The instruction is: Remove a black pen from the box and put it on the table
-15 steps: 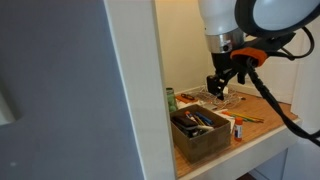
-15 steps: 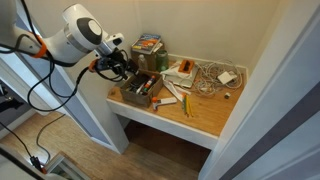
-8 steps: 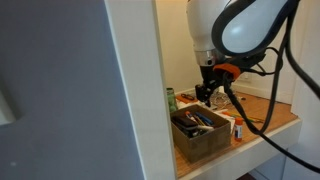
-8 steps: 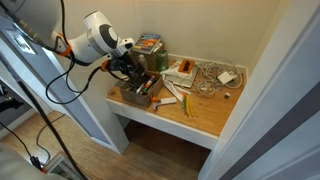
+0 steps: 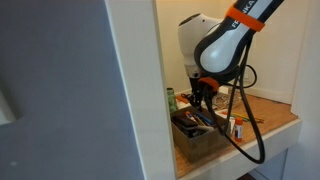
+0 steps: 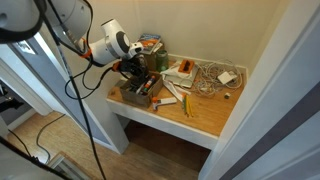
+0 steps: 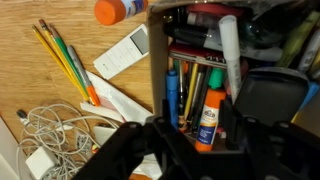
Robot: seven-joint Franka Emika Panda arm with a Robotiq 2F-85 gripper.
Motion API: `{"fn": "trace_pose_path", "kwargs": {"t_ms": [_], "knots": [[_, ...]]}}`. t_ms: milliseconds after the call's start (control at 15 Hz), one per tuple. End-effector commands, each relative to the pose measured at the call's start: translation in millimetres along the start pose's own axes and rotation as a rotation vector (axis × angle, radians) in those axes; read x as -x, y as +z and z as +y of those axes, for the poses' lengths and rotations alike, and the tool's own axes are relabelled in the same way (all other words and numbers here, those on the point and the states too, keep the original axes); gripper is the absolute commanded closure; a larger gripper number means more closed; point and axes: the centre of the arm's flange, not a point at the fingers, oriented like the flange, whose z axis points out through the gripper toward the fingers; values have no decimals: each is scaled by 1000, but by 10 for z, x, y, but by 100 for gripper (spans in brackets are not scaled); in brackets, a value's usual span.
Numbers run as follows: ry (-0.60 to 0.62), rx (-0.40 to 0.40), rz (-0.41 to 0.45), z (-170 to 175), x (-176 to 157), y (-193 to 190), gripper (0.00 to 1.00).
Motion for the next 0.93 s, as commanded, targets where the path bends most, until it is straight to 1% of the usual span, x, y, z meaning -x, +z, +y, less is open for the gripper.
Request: {"fn": "trace_pose_path", "kwargs": {"t_ms": [0, 133, 200, 333, 467, 600, 667, 733, 800, 867], "knots": [[19, -12, -2, -49, -259, 194, 42], [25, -3, -9, -47, -301, 294, 40], [26, 3, -15, -48, -317, 351, 43], [26, 7, -27, -60, -331, 453, 45], [28, 17, -38, -79, -329, 539, 51], [25, 25, -47, -93, -333, 627, 62], [25, 28, -49, -98, -335, 663, 59], [24, 28, -51, -105, -335, 687, 63], [22, 29, -53, -112, -344, 710, 62], [21, 31, -56, -119, -348, 737, 66]]}}
